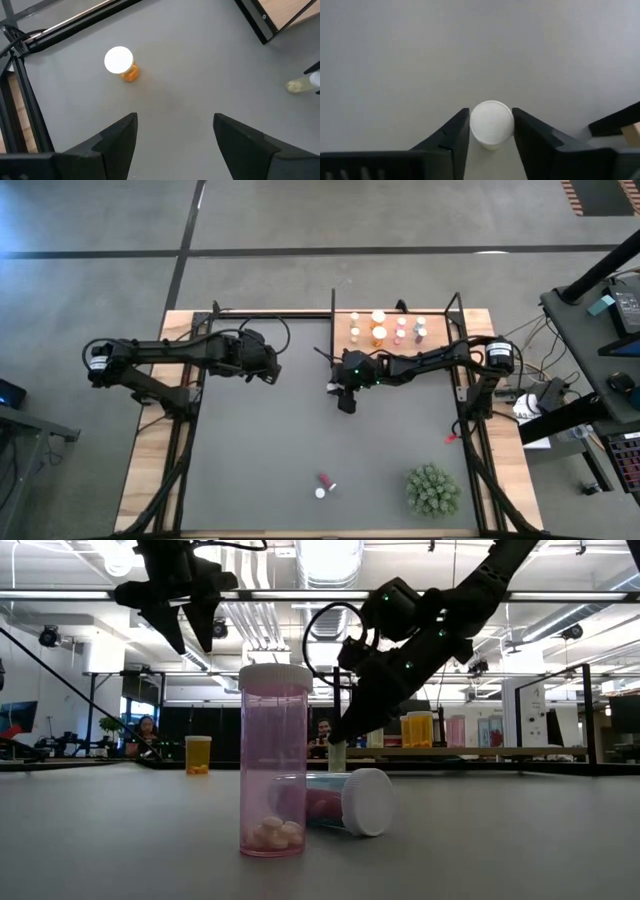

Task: Pick and place medicine bottles onto shelf by color
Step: Put the yellow medicine bottle on the shelf aligned with the other yellow medicine bottle

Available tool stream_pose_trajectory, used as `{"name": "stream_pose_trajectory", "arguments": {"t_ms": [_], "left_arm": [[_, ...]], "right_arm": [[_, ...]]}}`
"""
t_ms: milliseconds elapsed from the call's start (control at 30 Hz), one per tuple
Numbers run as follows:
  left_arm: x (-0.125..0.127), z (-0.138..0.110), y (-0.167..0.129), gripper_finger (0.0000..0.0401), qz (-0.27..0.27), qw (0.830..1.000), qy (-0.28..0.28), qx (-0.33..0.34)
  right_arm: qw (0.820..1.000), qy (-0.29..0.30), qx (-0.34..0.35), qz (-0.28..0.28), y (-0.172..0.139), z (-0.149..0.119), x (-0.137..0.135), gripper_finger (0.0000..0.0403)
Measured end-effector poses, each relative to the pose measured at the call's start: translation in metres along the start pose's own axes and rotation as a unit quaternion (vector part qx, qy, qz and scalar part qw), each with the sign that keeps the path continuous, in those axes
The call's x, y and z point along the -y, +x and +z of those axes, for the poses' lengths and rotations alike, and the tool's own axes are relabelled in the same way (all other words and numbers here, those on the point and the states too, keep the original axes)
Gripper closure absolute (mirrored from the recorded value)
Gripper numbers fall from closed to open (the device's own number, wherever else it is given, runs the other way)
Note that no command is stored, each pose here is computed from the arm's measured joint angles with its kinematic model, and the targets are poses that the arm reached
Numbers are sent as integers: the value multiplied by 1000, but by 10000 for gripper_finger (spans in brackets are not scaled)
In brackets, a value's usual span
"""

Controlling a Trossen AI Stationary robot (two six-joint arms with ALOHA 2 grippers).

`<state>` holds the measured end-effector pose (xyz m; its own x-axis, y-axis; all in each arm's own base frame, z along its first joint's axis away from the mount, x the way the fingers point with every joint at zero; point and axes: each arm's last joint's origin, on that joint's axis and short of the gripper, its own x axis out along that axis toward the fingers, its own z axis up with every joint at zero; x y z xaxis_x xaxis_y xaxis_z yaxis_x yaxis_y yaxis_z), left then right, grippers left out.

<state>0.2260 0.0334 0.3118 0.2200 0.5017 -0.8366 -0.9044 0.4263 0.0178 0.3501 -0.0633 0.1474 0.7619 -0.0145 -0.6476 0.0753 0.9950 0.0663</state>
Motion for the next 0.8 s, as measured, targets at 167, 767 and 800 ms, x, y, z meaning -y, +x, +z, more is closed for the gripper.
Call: {"name": "stream_pose_trajectory", "arguments": {"t_ms": [167, 767, 800], "left_arm": [[0, 0, 0, 157, 0, 1000, 0, 0], [0, 0, 0, 157, 0, 1000, 0, 0], [0, 0, 0, 157, 0, 1000, 0, 0]], "right_arm": [[1000, 0, -1, 0, -1, 0, 0, 297], [996, 20, -21, -90, -80, 20, 13, 286], [993, 27, -21, -116, -84, 18, 17, 283]]}}
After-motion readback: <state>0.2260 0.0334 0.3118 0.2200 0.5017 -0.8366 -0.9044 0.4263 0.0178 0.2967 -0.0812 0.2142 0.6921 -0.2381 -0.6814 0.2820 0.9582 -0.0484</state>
